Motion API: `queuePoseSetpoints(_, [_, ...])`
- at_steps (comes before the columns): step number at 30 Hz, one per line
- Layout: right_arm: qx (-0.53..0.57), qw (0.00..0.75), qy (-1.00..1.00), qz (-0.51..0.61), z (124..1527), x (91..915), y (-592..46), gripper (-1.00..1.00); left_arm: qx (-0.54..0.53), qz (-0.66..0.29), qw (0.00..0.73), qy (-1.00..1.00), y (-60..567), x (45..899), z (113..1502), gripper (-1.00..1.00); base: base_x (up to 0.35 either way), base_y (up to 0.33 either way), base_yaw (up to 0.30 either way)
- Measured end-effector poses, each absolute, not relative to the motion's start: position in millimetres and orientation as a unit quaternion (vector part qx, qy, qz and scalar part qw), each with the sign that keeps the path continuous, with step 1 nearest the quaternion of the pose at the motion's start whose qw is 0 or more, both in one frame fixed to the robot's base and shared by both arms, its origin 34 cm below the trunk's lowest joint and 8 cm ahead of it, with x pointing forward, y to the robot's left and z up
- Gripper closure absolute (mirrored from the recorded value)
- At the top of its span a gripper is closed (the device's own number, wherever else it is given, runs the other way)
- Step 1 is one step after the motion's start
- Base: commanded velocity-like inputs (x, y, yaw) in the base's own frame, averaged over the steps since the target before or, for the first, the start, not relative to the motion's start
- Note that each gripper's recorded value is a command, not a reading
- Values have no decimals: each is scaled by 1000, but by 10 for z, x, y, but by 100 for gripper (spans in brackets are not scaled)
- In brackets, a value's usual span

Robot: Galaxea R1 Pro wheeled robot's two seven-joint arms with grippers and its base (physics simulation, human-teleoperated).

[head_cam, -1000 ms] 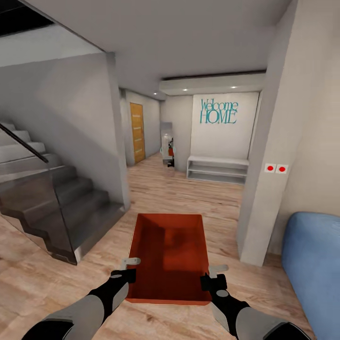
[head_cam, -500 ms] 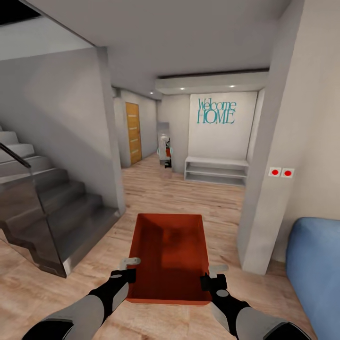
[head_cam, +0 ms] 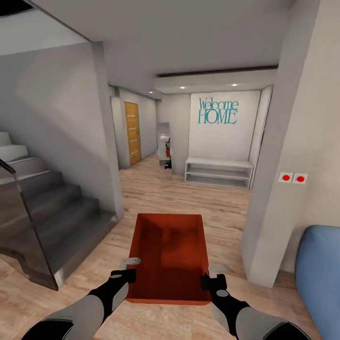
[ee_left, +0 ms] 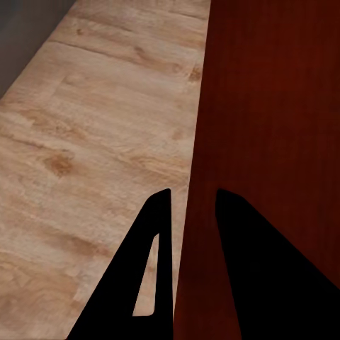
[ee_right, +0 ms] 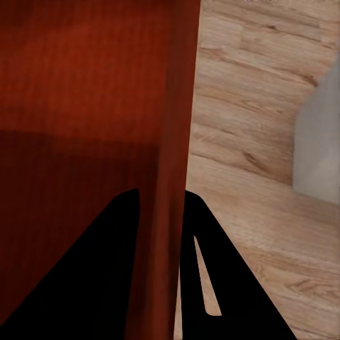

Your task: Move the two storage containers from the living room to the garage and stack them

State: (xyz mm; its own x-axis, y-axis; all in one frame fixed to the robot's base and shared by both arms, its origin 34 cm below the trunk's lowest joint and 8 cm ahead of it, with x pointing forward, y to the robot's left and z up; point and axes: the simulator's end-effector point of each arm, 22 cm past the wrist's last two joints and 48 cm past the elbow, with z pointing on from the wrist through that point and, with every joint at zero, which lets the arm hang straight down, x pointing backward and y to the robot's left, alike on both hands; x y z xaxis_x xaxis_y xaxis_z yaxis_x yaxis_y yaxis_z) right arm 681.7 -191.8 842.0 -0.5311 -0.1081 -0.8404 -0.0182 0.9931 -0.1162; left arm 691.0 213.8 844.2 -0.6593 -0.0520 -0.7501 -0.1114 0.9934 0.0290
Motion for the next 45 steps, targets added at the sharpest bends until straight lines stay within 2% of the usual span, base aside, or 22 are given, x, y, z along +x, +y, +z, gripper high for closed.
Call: queuePoseSetpoints(45, [-36, 483, 873, -47, 8423, 6821, -1925, 100, -45, 37, 411, 910, 2130, 6912, 8447, 100, 322, 0, 0])
